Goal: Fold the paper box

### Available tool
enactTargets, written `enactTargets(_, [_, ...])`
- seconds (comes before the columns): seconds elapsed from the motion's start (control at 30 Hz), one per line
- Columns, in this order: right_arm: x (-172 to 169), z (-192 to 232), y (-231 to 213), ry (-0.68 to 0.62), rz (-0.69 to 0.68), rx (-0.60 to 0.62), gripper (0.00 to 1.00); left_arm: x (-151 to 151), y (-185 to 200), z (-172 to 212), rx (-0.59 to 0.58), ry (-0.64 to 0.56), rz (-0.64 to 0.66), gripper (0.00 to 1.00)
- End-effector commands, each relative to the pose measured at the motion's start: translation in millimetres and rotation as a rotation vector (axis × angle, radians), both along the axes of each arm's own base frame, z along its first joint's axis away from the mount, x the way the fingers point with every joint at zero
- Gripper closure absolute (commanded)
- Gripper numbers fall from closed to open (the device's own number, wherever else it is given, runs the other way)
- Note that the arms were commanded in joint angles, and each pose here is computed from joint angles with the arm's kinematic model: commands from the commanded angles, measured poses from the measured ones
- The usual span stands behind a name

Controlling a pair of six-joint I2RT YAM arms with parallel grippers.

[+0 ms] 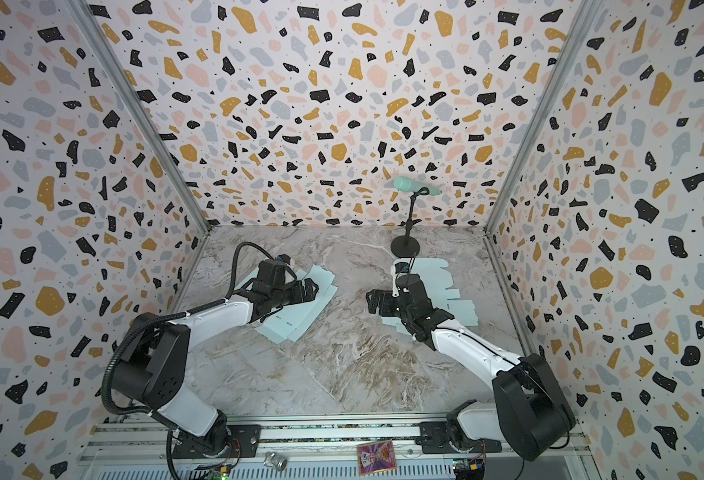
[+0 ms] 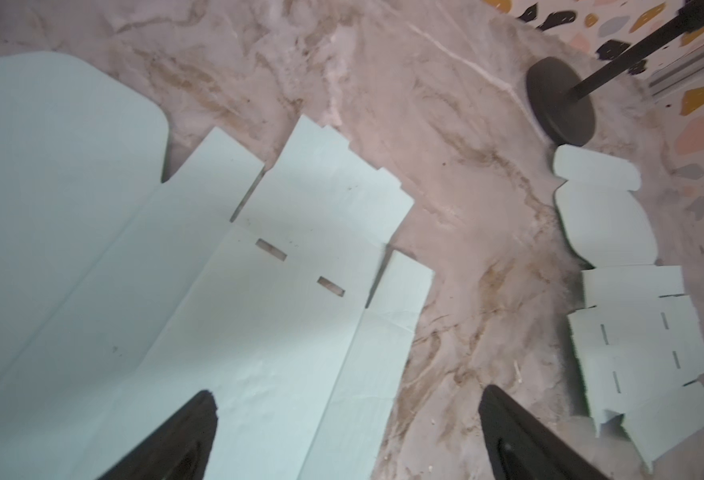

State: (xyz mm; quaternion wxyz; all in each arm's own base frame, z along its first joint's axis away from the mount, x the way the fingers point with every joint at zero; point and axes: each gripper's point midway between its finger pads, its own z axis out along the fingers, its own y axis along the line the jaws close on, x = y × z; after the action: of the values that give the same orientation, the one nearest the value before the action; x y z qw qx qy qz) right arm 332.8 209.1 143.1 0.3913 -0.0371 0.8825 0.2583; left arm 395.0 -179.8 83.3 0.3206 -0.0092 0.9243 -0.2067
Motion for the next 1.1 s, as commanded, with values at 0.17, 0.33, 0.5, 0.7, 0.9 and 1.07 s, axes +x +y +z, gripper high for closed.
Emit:
enactTargets(0.17, [-5,-5,6,0.025,0.006,0.037,0.01,-18,6,-39,0.049,0.078,-0.03,0.0])
enactTargets(0.33, [-4,-2,7,0.013,0.012,0.038,0.01,-35,4,-53,0.017,0.096,-0.019,0.0])
enactTargets(0.5, [-1,11,12,-0.037,0.034,0.072,0.01,-51,-7,-62,-0.014,0.105,-0.024,0.0])
enactTargets(0.7, [6,14,13,-0.024,0.042,0.055,0.01,-71,-32,-55,-0.069,0.094,-0.051,0.0])
enactTargets(0.9, [2,3,10,-0.001,0.03,0.057,0.01,-88,-71,-30,-0.178,0.06,-0.097,0.0])
enactTargets(1.07, [3,-5,10,0.024,0.035,0.042,0.01,-91,-97,-8,-0.265,0.045,-0.154,0.0])
